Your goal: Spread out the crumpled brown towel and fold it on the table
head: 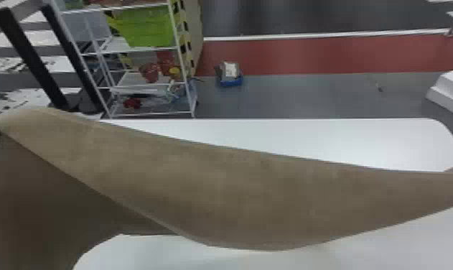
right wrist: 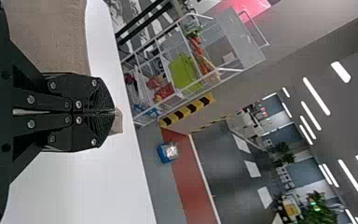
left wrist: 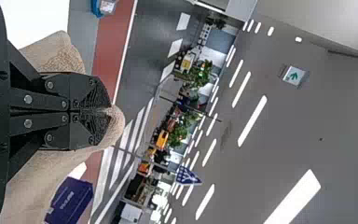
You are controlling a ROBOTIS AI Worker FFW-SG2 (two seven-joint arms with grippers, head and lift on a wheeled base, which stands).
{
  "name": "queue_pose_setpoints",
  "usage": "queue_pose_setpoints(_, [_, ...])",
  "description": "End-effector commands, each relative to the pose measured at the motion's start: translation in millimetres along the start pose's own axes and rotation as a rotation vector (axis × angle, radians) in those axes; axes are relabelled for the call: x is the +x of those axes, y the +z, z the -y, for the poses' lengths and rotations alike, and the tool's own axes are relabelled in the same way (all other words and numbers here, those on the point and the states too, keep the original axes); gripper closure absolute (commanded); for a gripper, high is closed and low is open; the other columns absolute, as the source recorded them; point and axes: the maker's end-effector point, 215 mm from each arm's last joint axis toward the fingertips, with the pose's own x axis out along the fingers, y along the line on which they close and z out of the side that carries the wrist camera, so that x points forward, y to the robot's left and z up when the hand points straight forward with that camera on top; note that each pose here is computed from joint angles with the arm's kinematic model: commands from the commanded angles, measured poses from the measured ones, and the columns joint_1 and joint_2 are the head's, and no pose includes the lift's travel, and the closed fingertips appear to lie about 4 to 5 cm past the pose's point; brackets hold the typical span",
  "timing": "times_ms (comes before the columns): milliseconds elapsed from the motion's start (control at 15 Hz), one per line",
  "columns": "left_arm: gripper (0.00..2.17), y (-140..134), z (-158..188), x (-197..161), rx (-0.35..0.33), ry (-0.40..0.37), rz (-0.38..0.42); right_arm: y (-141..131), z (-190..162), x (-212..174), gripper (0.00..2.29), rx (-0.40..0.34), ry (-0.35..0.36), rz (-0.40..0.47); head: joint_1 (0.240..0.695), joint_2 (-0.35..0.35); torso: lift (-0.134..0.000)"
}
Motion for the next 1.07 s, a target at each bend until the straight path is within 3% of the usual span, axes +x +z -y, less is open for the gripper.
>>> queue_pose_setpoints(0, [1.83,1,-1,-5,-0.024,-0.022,0.014,30,-6,-50,1.51,-0.049,-0.019,0.082,0.695,0.085,-0.124])
queue_pose_setpoints(333, [1.83,0,19,-10,-0.075,-0.140,0.029,51,-14,-114,1.51,-0.087,-0.078,0.173,0.695,0.000,-0.124])
queue_pose_setpoints(1000, [1.83,1,53,-29,-0.165,-0.310,0.033,66,-3,-161,1.51,-0.098,-0.186,0.277,0.695,-0.177,-0.124])
